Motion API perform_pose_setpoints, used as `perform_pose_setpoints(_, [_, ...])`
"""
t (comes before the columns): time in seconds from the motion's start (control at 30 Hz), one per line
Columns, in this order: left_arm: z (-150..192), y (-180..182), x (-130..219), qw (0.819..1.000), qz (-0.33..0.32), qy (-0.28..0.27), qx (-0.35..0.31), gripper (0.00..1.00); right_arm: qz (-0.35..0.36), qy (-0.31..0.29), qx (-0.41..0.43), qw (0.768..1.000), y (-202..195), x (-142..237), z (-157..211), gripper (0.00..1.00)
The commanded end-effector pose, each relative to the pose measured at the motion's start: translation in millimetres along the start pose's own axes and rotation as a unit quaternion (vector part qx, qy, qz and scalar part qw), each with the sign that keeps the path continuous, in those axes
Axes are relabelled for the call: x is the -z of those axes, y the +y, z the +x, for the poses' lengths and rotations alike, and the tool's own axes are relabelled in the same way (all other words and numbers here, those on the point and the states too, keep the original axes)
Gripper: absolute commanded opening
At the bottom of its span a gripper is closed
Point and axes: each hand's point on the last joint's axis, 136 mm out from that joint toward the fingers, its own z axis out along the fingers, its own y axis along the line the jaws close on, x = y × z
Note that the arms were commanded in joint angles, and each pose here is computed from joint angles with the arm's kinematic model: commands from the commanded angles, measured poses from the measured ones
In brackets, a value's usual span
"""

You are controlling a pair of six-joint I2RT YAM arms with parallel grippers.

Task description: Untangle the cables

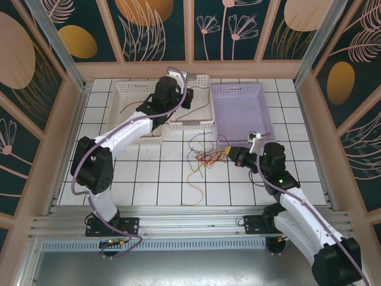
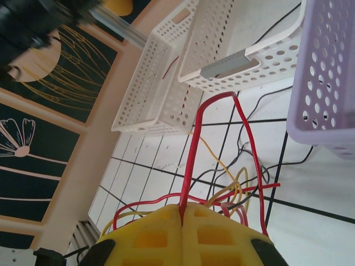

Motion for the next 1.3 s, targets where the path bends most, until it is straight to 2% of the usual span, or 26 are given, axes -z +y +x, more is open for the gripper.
perform_pose_setpoints(0.0, [22.8, 9.9, -19.5, 0.999, 0.0, 0.01, 0.038, 0.0, -0.014, -0.019, 0.008, 1.0, 15.0, 4.9, -11.4, 0.0])
perform_pose_setpoints(0.17, [55.2, 28.1, -39.4, 0.997, -0.032, 0.047, 0.057, 0.0, -0.021, -0.023, 0.011, 0.999, 22.7, 7.4, -14.9, 0.0])
perform_pose_setpoints(0.5, [99.2, 61.6, -58.3, 0.988, -0.088, 0.091, 0.088, 0.02, -0.021, -0.021, 0.01, 1.0, 24.4, 8.7, -14.0, 0.0])
perform_pose_setpoints(0.63, [105.7, 62.5, -64.4, 0.987, -0.089, 0.101, 0.09, 0.13, -0.019, -0.021, 0.01, 1.0, 24.1, 8.7, -14.1, 0.0])
perform_pose_setpoints(0.77, [98.9, 61.6, -65.5, 0.987, -0.09, 0.098, 0.086, 0.43, -0.019, -0.021, 0.01, 1.0, 24.5, 8.8, -14.1, 0.0])
perform_pose_setpoints(0.93, [71.3, 55.3, -54.7, 0.991, -0.087, 0.075, 0.073, 0.7, -0.019, -0.022, 0.01, 1.0, 25.7, 8.9, -14.9, 0.0])
perform_pose_setpoints(1.1, [38.2, 40.7, -20.9, 0.993, -0.069, 0.046, 0.087, 0.79, -0.014, -0.029, 0.007, 0.999, 25.7, 8.6, -19.5, 0.0])
perform_pose_setpoints(1.27, [30.5, 2.4, 43.3, 0.991, 0.012, 0.016, 0.135, 0.84, -0.015, -0.029, 0.005, 0.999, 26.9, 5.5, -23.3, 0.0])
